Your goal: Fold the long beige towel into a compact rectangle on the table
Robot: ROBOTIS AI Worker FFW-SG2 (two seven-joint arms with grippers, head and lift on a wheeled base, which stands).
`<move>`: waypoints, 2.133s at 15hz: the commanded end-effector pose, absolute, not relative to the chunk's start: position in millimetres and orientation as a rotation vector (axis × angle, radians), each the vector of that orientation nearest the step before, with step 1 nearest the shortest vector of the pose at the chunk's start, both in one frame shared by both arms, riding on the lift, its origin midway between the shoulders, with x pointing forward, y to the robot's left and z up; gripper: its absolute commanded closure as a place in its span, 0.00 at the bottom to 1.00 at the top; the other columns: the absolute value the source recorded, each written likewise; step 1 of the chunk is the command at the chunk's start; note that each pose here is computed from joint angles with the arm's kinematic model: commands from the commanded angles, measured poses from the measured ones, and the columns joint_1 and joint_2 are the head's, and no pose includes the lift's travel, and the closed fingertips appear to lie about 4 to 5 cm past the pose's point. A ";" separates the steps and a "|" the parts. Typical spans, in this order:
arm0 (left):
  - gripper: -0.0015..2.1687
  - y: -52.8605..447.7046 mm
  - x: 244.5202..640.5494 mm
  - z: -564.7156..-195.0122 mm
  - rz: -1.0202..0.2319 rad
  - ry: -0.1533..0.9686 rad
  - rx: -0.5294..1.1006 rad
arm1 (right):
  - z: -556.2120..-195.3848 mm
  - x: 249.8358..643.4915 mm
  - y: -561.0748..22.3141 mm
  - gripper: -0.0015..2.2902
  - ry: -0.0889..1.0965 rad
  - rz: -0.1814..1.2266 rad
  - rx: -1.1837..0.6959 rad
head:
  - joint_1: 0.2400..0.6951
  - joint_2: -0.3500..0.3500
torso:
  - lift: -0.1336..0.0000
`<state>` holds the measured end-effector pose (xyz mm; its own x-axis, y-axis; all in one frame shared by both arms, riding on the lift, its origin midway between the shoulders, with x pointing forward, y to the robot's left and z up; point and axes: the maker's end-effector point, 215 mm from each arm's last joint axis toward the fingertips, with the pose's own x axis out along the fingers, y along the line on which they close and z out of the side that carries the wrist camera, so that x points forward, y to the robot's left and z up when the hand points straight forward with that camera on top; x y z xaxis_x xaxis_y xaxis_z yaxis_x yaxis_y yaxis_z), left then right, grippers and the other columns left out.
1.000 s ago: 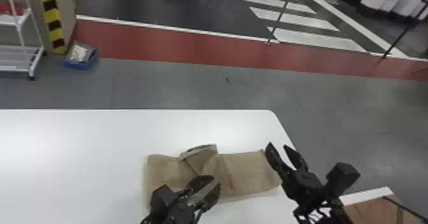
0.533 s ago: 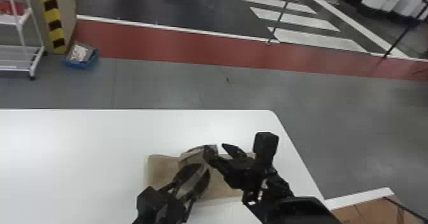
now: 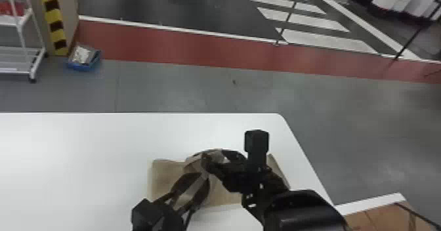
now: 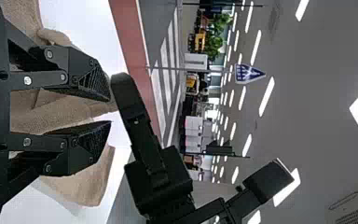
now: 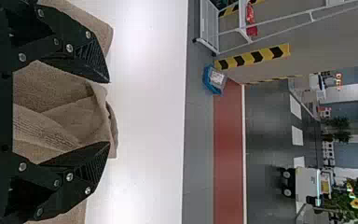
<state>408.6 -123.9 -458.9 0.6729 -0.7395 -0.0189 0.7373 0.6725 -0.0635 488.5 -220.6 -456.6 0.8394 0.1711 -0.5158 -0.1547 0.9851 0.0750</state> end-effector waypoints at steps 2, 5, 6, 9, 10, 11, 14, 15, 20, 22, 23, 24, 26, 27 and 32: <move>0.39 -123.1 409.0 -460.8 -0.830 0.045 -0.041 | -450.4 492.7 -245.6 0.21 0.535 0.110 -0.014 | 1.00 0.00 | 1.00; 0.39 -124.0 410.5 -460.3 -0.834 0.041 -0.030 | -462.8 497.3 -264.2 0.21 0.572 0.089 -0.027 | 1.00 0.00 | 1.00; 0.39 -123.3 411.2 -460.2 -0.831 0.041 -0.028 | -467.4 496.8 -264.9 0.21 0.586 0.091 -0.024 | 1.00 0.00 | 1.00; 0.39 -121.5 412.6 -460.9 -0.828 0.041 -0.025 | -472.5 496.4 -268.1 0.33 0.597 0.083 -0.038 | 1.00 0.00 | 1.00; 0.39 -120.9 413.2 -460.8 -0.826 0.041 -0.025 | -473.2 496.1 -269.5 0.45 0.599 0.082 -0.037 | 1.00 0.00 | 1.00; 0.39 -119.7 413.6 -461.3 -0.825 0.041 -0.022 | -474.3 494.1 -272.5 0.52 0.599 0.082 -0.036 | 1.00 0.00 | 1.00; 0.39 -115.3 416.6 -462.0 -0.818 0.040 -0.020 | -465.3 478.3 -288.6 0.54 0.523 0.064 -0.036 | 1.00 0.00 | 1.00; 0.39 -113.5 416.5 -464.8 -0.818 0.045 -0.017 | -459.9 468.6 -301.3 0.54 0.484 0.041 -0.032 | 1.00 0.00 | 1.00; 0.39 -109.3 416.1 -467.8 -0.823 0.043 -0.009 | -442.1 418.2 -363.5 0.54 0.336 -0.098 -0.025 | 1.00 0.00 | 1.00; 0.39 -112.2 415.3 -467.3 -0.829 0.042 -0.002 | -436.5 423.6 -364.8 0.23 0.308 -0.084 0.037 | 1.00 0.00 | 1.00; 0.39 -115.0 414.7 -466.0 -0.831 0.038 0.000 | -436.6 425.6 -358.7 0.19 0.311 -0.070 0.060 | 1.00 0.00 | 1.00; 0.39 -117.2 413.9 -465.2 -0.832 0.034 0.006 | -440.3 429.0 -346.5 0.19 0.328 -0.051 0.070 | 1.00 0.00 | 1.00; 0.39 -118.0 412.2 -465.9 -0.836 0.033 0.008 | -442.3 445.2 -321.3 0.19 0.345 -0.010 0.074 | 1.00 0.00 | 1.00; 0.39 -115.5 411.9 -466.3 -0.831 0.031 0.008 | -450.3 451.0 -307.3 0.19 0.371 0.010 0.063 | 1.00 0.00 | 1.00; 0.39 -111.1 409.0 -467.2 -0.827 0.026 0.004 | -478.2 476.0 -272.1 0.19 0.447 0.060 -0.010 | 1.00 0.00 | 1.00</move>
